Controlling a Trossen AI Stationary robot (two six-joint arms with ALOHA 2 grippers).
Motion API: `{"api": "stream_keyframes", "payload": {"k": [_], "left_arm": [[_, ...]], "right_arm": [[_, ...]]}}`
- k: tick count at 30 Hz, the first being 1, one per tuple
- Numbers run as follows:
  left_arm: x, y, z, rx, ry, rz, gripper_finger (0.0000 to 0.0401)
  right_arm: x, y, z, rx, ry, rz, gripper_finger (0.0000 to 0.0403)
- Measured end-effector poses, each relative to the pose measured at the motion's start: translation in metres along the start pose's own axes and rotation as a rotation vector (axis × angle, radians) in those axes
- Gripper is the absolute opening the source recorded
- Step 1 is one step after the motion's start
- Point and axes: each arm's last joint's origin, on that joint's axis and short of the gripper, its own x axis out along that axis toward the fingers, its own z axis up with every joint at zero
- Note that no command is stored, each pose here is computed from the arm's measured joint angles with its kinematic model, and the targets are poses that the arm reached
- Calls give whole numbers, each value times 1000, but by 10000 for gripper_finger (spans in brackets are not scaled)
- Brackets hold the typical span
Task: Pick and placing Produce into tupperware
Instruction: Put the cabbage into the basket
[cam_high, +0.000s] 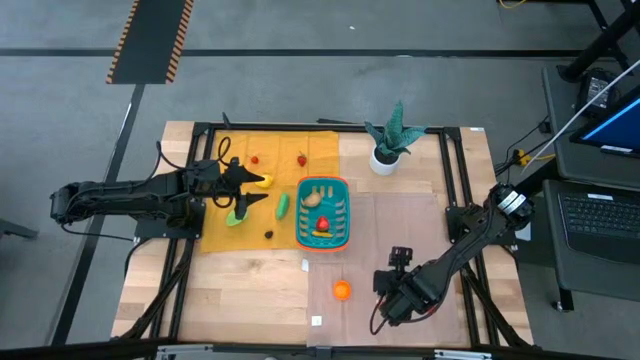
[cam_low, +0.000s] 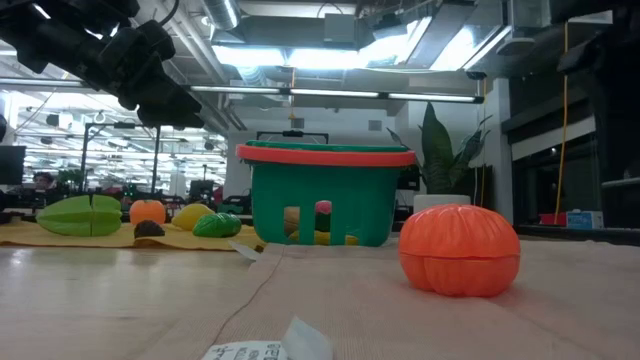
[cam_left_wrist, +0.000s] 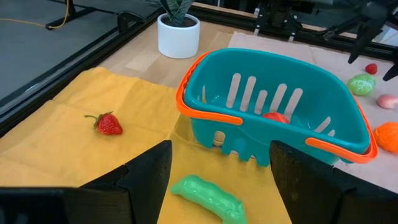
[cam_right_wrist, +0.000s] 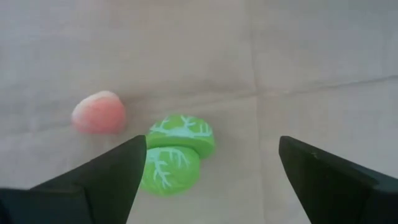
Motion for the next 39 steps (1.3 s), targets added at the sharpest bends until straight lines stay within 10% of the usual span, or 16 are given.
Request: {"api": "stream_keyframes", "payload": {"k": [23, 39], "left_arm": [[0, 1, -4, 0, 44, 6, 261], [0, 1, -5, 1, 50, 6, 261]], "right_arm": [[-14, -2, 15, 895, 15, 44, 366], [-15, 0, 10, 1007, 52, 24, 366]]}}
